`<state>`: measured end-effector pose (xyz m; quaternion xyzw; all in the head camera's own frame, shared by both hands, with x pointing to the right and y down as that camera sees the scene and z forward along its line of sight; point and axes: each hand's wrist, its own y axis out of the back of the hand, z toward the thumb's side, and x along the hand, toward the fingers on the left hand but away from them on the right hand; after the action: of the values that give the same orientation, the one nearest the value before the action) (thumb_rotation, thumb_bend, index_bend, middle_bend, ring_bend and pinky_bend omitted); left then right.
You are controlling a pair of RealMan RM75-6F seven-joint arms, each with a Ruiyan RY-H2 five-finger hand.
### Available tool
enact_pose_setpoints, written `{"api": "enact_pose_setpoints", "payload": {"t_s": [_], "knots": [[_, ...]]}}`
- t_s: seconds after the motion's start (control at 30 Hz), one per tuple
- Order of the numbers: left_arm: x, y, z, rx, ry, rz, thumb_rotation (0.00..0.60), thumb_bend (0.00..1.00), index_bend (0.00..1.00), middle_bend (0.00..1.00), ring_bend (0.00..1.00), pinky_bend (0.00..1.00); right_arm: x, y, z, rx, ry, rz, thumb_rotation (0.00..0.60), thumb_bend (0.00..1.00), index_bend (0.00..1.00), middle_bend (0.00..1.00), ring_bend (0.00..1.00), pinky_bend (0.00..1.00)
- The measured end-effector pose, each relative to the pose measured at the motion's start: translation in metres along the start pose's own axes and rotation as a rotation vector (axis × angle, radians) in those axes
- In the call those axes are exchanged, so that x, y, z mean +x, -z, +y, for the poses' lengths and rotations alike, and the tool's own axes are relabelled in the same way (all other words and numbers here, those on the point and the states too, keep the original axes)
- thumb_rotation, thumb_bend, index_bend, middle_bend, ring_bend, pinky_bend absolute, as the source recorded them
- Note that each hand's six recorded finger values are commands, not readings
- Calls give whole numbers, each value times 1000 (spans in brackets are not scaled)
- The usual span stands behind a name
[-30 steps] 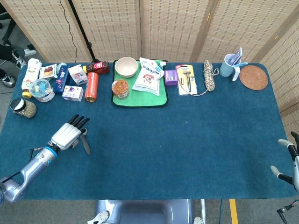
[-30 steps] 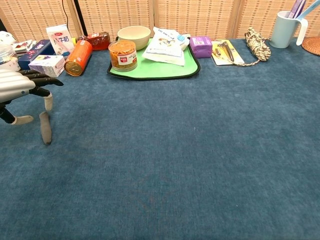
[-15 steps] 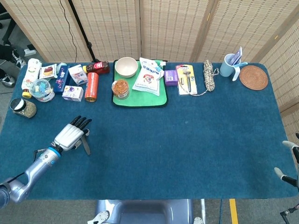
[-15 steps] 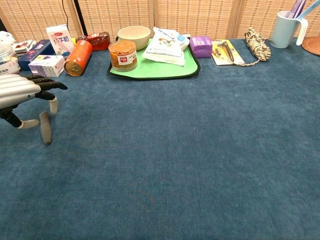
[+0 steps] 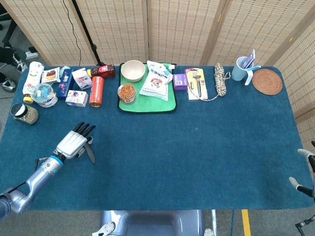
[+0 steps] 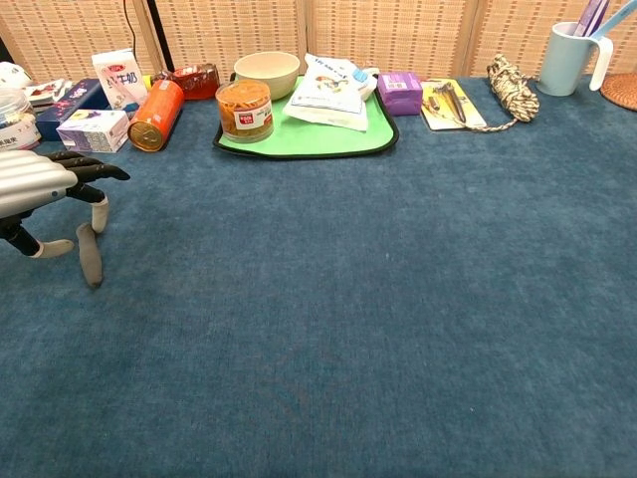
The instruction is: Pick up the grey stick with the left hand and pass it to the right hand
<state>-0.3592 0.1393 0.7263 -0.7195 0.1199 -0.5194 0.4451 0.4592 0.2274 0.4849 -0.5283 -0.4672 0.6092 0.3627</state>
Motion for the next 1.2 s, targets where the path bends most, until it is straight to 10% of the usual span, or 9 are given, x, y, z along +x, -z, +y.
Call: {"api": "enact_pose_setpoints", "payload": {"t_s": [1.2], "knots": [[7,-3,-4,5,-4,1,600,348,523,61,0,0,3,0,0,-11,-9,-8,600,156,265,94,175,153]]}}
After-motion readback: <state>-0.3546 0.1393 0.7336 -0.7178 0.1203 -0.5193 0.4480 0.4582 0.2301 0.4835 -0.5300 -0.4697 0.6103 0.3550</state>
